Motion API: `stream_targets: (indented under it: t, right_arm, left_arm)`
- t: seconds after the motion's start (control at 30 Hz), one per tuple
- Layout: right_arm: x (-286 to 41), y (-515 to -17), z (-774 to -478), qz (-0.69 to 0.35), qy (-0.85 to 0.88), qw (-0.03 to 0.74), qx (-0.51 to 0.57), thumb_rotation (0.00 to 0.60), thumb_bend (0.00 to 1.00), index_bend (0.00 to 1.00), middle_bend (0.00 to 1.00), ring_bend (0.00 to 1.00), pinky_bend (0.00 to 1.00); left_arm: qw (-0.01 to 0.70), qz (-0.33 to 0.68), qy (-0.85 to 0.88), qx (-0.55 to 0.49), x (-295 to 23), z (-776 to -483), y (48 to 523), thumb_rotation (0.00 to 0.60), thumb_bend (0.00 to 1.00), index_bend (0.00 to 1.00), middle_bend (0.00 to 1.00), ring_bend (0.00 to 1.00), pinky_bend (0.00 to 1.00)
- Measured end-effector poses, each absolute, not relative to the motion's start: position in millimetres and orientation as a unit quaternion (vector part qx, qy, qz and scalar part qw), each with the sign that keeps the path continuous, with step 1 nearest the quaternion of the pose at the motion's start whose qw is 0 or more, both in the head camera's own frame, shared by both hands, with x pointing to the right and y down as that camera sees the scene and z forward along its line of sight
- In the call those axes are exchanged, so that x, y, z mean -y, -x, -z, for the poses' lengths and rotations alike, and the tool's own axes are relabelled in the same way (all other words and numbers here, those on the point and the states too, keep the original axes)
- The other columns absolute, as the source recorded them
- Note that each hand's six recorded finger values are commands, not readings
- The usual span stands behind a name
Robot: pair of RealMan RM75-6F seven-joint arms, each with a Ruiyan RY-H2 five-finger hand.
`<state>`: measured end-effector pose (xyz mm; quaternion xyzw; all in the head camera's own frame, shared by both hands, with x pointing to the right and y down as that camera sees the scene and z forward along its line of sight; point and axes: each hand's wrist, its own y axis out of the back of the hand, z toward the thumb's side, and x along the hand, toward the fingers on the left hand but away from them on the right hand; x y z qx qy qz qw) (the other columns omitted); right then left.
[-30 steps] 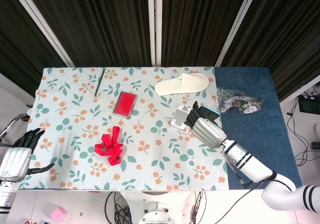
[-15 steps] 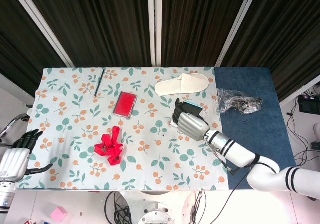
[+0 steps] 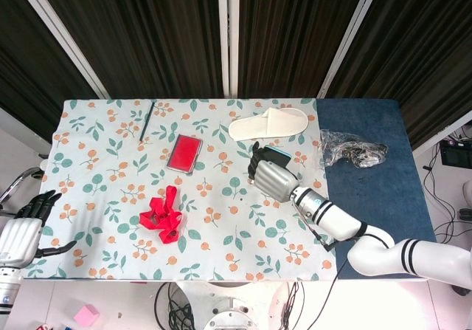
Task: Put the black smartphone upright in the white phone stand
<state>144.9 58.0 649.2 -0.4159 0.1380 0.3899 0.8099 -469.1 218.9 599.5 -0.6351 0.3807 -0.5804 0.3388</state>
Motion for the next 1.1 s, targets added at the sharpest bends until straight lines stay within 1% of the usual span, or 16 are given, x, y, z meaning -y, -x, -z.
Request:
stream_targets:
  t: [0.23, 0.53, 0.73, 1.1]
  right_arm:
    - [-52.0, -139.4, -654.3, -0.385, 0.41, 0.81, -0.169, 0.6, 0.28, 0.57, 0.32, 0.36, 0.19]
    - [-45.4, -127.2, -649.5, -0.366, 0.396, 0.817, -0.203, 0.6, 0.28, 0.57, 0.31, 0.36, 0.2]
    - [-46.2, -127.6, -653.6, -0.374, 0.404, 0.808, -0.213, 0.6, 0.28, 0.57, 0.31, 0.35, 0.2]
    - [-48.7, -126.4, -662.4, -0.386, 0.403, 0.799, -0.224, 0.6, 0.28, 0.57, 0.31, 0.34, 0.2]
  left_arm:
    - [0.341, 0.58, 0.635, -0.381, -216.7, -598.2, 468.2, 0.422, 0.02, 0.1, 0.07, 0.07, 0.22]
    - [0.34, 0.581, 0.633, -0.381, -213.2, -597.9, 468.0, 0.422, 0.02, 0.1, 0.07, 0.07, 0.22]
    - [0.337, 0.582, 0.636, -0.379, -213.8, -601.6, 466.9, 0.424, 0.02, 0.1, 0.07, 0.07, 0.22]
    - [0.334, 0.58, 0.636, -0.383, -213.6, -599.9, 468.9, 0.424, 0.02, 0.1, 0.07, 0.07, 0.22]
